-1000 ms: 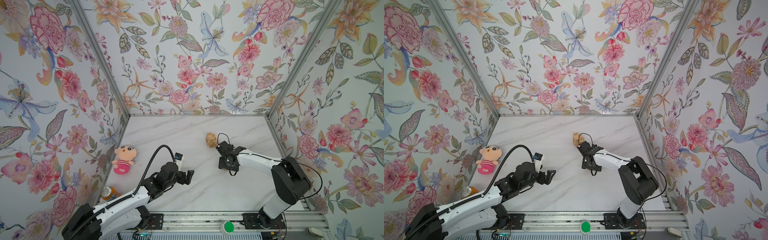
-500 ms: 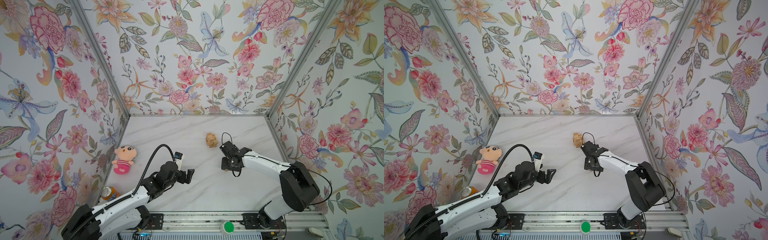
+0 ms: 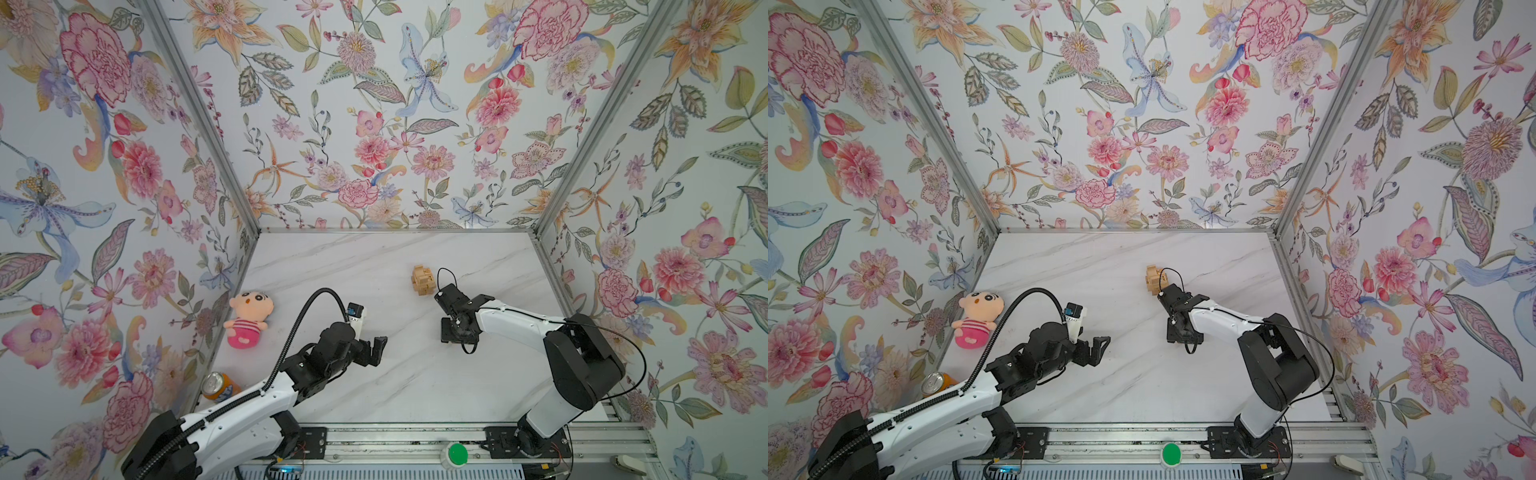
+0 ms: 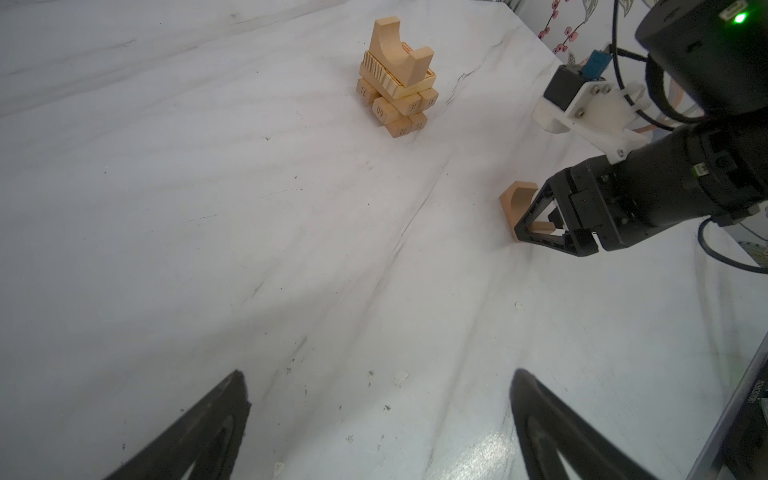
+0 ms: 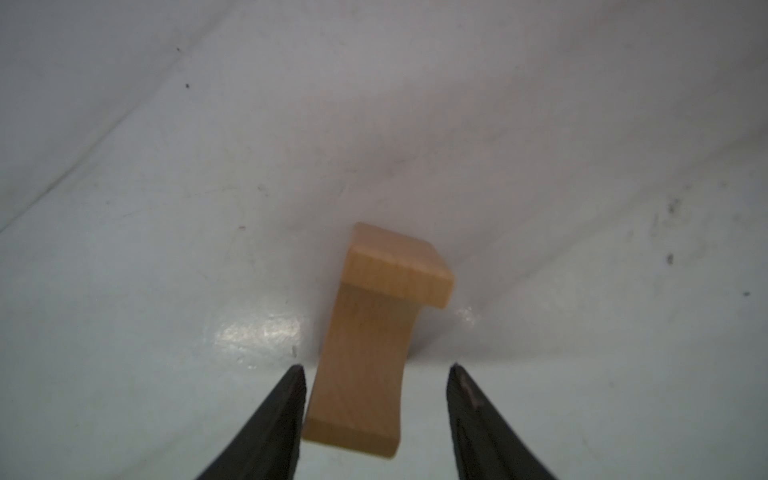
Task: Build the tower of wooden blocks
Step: 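Lower the open right gripper around the second arch block, then close the right gripper on the second arch block and lift it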
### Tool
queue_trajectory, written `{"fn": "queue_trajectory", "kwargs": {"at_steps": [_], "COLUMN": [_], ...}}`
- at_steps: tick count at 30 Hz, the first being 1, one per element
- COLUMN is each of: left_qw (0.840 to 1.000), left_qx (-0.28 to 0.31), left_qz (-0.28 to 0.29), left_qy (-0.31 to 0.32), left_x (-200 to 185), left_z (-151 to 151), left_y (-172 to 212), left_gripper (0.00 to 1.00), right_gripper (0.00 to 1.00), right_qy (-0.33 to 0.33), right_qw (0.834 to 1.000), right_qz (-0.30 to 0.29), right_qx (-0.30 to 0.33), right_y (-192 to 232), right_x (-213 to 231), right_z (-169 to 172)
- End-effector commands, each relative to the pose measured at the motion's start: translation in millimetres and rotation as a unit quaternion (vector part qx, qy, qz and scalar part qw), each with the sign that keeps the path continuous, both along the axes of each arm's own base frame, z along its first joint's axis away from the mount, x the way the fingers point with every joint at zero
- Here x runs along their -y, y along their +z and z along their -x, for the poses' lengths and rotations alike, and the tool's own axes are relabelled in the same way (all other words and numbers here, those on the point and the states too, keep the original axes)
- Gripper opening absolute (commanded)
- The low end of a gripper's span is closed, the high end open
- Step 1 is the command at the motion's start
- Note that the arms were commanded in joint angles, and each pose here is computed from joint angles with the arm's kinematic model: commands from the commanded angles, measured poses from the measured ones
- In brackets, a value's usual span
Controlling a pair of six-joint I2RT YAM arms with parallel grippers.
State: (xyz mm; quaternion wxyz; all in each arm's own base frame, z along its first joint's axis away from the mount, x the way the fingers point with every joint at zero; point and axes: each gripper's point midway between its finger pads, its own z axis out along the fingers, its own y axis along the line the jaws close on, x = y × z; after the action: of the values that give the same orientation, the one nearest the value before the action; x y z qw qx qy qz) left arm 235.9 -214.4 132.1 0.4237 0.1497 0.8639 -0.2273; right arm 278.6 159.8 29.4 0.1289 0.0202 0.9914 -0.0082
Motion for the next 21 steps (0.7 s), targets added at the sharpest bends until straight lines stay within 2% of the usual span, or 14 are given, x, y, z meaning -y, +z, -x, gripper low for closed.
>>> {"fn": "queue_trajectory", "kwargs": {"at_steps": [1,12,16,21], "left_qw": [1.000,1.000,1.000,1.000], "left_qx": [0.011,0.010,0.010,0.009], "left_qz": [0.002,-0.001,-0.004,-0.003], "left_qy": [0.016,0.012,0.015,0.016], "left_x": [-1.5,3.7,2.7,2.9], "left_z": [-8.9,-13.1,-13.8,-14.2], "left_y": [13.1,13.0,12.2,12.6], "left_gripper": [0.99,0.99,0.99,0.99], "right_gripper": [0.55,0.52,0.46,0.45], "right_qy": [0.002,0.005,0.012,0.023], "right_qw": [1.000,1.000,1.000,0.999], "right_qz": [0.002,-0.004,-0.006,-0.015], "right_qx": [-0.001,-0.002,-0.006,-0.018], "right_y": [0.4,0.7,-0.7,-5.3], "right_x": [3.7,11.1,8.4,3.2], "right_z": [-3.1,-5.9,-8.0,-5.7]}}
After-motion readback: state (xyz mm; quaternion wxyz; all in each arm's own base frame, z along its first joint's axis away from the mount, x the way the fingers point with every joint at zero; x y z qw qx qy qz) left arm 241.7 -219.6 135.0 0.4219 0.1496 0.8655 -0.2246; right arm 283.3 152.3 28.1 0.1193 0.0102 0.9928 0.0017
